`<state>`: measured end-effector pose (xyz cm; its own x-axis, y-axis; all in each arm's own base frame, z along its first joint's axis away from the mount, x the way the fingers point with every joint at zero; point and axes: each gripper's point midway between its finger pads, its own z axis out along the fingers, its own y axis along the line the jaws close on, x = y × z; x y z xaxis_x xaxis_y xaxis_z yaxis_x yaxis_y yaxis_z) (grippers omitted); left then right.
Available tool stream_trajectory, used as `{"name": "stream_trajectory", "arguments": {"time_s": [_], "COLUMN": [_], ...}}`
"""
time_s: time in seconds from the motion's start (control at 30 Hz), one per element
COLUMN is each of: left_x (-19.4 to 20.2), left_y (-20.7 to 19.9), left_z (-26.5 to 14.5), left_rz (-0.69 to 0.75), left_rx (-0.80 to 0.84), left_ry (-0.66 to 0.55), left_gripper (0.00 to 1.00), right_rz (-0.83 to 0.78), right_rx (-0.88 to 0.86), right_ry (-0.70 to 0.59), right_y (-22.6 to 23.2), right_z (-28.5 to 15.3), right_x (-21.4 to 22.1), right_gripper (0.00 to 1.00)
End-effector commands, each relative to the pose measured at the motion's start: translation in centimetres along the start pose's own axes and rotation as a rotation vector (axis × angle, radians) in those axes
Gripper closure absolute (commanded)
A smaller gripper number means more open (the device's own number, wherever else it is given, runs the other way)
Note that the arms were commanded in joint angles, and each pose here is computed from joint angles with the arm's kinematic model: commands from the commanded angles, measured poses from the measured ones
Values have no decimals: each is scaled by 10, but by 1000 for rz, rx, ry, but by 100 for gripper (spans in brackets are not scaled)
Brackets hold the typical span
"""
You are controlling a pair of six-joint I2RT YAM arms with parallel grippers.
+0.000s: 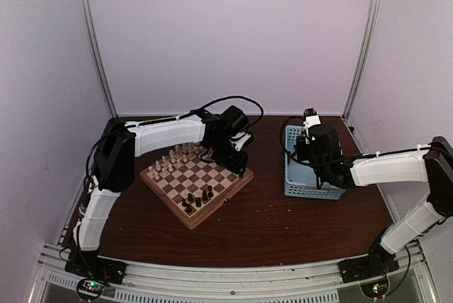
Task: Set up the chess pieces on the board
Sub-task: Pick up the chess piece from the chessboard, then place the chess piece on the chessboard.
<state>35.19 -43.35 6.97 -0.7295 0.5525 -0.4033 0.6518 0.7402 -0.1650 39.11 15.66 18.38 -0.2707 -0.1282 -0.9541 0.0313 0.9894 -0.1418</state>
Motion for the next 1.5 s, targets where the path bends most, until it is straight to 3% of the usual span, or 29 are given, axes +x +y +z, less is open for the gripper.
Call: {"name": "stream_trajectory", "arguments": {"time_s": [0.0,0.4,0.57,0.8,1.1,1.47], "left_x": [-8,-11,-10,-14,-16,28], "left_y": [-7,-11,-12,-11,12,38], "left_z": [6,10,10,3,-47,-113], "left_rz": [-3,-4,1,10,0,-117], "left_rx": [17,38,45,34,-26,-40], "left_ry": [-18,-18,-16,-29,-112,-235], "left_gripper": [57,69,89,92,95,94], "right_rz": [0,-26,-32,-36,-40,-46], "right_rx": [28,30,22,24,24,21], "right_ry": [-5,13,21,27,33,42], "right_y": [-4,0,2,2,3,5], "right_z": [4,8,9,10,11,14], "right_x": [-3,-1,0,1,1,3], "right_gripper": [53,53,53,53,53,53]}}
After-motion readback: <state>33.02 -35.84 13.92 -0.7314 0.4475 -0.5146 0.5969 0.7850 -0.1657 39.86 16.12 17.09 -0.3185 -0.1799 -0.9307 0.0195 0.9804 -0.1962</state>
